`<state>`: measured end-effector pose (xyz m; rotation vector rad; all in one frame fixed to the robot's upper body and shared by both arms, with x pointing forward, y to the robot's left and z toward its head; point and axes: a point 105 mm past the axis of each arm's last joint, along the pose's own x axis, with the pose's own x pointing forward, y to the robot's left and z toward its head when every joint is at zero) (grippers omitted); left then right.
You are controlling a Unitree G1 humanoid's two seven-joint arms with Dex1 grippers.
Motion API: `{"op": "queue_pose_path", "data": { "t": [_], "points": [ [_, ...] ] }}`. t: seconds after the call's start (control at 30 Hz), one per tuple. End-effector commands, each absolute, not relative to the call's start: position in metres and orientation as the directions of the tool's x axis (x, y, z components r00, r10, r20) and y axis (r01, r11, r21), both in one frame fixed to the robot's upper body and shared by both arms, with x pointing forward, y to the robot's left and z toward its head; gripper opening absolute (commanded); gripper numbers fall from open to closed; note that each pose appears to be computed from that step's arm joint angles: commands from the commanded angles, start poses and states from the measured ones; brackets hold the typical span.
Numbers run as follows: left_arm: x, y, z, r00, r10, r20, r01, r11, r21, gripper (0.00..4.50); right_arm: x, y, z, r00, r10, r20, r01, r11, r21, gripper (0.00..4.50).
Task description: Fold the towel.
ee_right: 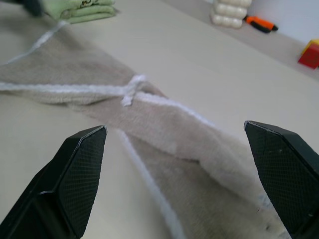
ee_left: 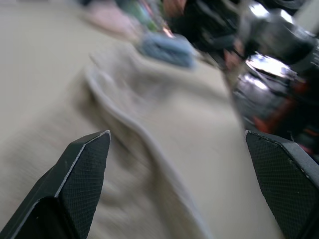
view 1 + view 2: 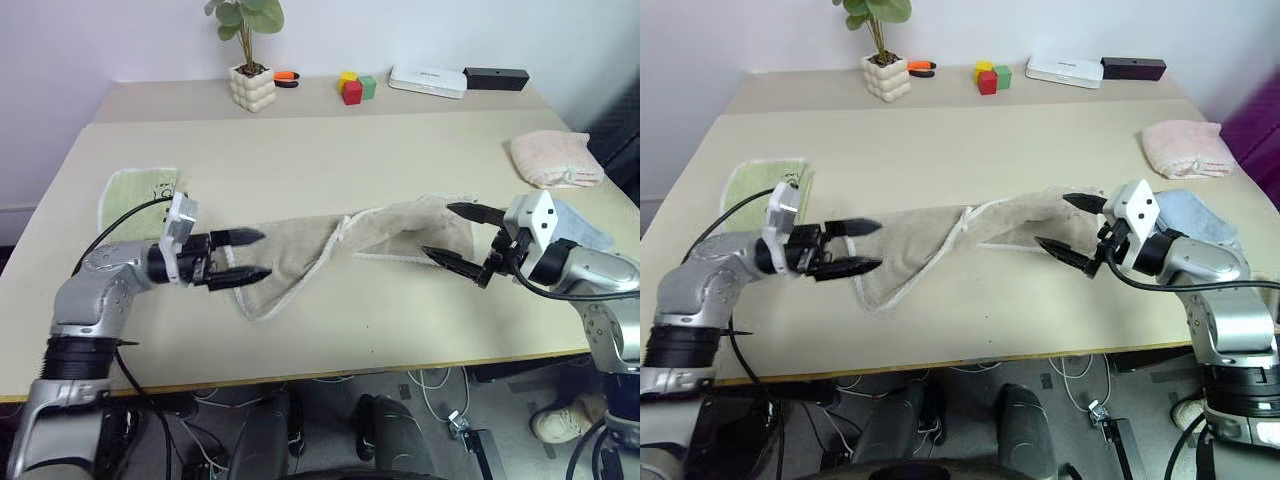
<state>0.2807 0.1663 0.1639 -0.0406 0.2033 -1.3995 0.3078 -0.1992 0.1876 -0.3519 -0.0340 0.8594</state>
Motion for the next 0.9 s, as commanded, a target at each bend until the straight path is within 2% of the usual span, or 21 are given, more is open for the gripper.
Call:
{"op": "queue_pose_path", "data": {
  "t": [0.03, 0.1, 0.27, 0.5, 0.9],
  "points": [
    [0.267, 0.161, 0.154, 0.108, -0.97, -0.216, 0.983, 0.137, -0.123, 4.43, 0.31, -0.193, 0.196, 0.643, 0.762, -0.073, -0.734, 0.586, -0.343, 4.5],
    [0.265, 0.16, 0.141, 0.127, -0.947, -0.294, 0.986, 0.152, -0.064, 4.43, 0.309, -0.191, 0.194, 0.64, 0.765, -0.073, -0.737, 0.584, -0.342, 4.5],
    [0.256, 0.149, 0.138, 0.113, -0.938, -0.326, 0.993, 0.121, -0.005, 4.43, 0.309, -0.191, 0.195, 0.642, 0.764, -0.069, -0.735, 0.586, -0.341, 4.5],
    [0.258, 0.136, 0.121, 0.202, -0.916, -0.347, 0.978, 0.17, 0.121, 4.43, 0.318, -0.184, 0.197, 0.629, 0.777, -0.032, -0.737, 0.583, -0.342, 4.5],
    [0.263, 0.153, 0.093, 0.325, -0.845, -0.424, 0.945, 0.271, 0.184, 4.43, 0.323, -0.166, 0.194, 0.594, 0.804, -0.018, -0.761, 0.554, -0.337, 4.5]
  ]
}}
